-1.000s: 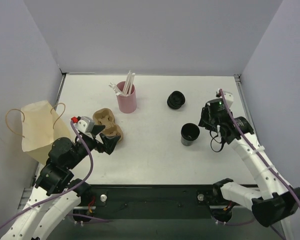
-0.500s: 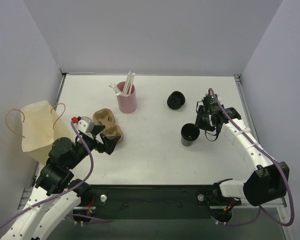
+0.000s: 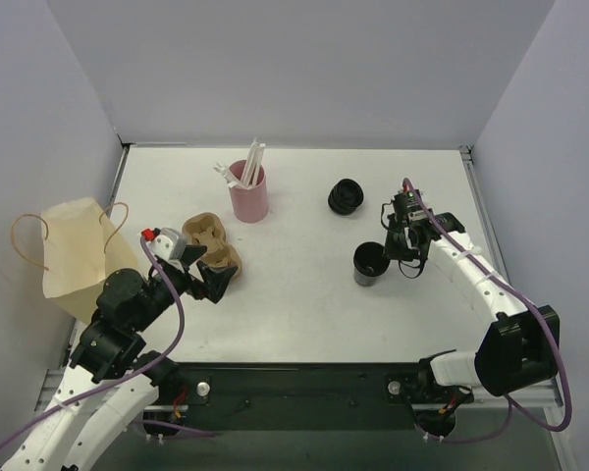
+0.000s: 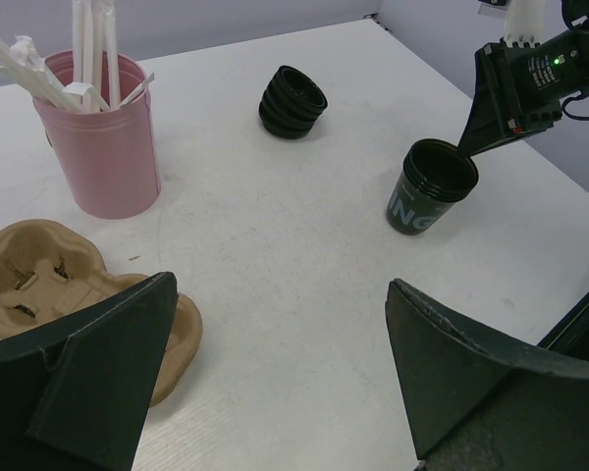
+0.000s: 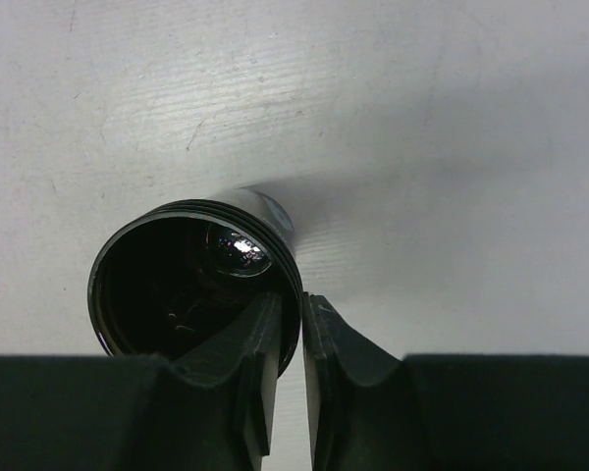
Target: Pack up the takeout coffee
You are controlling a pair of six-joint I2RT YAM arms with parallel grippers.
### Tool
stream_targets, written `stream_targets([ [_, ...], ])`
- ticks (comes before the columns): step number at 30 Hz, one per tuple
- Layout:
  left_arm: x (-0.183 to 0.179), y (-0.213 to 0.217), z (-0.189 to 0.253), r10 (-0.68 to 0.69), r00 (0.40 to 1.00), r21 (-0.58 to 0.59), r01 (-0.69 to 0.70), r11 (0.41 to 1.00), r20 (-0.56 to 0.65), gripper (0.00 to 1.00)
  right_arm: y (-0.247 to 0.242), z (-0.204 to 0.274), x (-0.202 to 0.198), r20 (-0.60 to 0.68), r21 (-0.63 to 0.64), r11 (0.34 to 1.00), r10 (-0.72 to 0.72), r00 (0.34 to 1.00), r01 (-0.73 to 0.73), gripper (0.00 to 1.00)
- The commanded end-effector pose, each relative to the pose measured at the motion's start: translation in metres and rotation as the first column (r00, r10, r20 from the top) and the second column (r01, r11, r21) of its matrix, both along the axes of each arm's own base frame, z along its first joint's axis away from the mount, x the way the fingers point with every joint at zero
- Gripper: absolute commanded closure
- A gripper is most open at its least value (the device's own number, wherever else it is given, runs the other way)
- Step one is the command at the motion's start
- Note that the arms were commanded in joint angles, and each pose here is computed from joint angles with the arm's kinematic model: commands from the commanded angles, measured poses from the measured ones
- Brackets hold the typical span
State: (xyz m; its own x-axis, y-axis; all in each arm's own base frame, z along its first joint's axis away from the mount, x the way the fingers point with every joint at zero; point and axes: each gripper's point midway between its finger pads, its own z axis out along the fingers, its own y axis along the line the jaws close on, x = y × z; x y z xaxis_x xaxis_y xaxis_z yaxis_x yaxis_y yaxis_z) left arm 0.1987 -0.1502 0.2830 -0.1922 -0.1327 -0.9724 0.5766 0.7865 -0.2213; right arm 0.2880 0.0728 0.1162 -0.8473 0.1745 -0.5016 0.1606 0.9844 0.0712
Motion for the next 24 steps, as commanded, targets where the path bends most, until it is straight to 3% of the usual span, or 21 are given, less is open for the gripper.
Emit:
stream_targets([
  [1, 0.001, 0.001, 0.008, 0.003, 1.0, -0.002, -0.003, 1.0, 0.027, 0.03, -0.005, -0.008, -0.003, -0.02, -0.019, 1.0, -0.007, 1.0, 0.007, 0.85],
  [24, 0.001, 0.0, 0.007, -0.004, 1.0, 0.001, 0.004, 1.0, 0.026, 0.03, -0.038, 0.014, -0.011, 0.048, -0.091, 0.992, -0.086, 0.995, 0.091, 0.99],
])
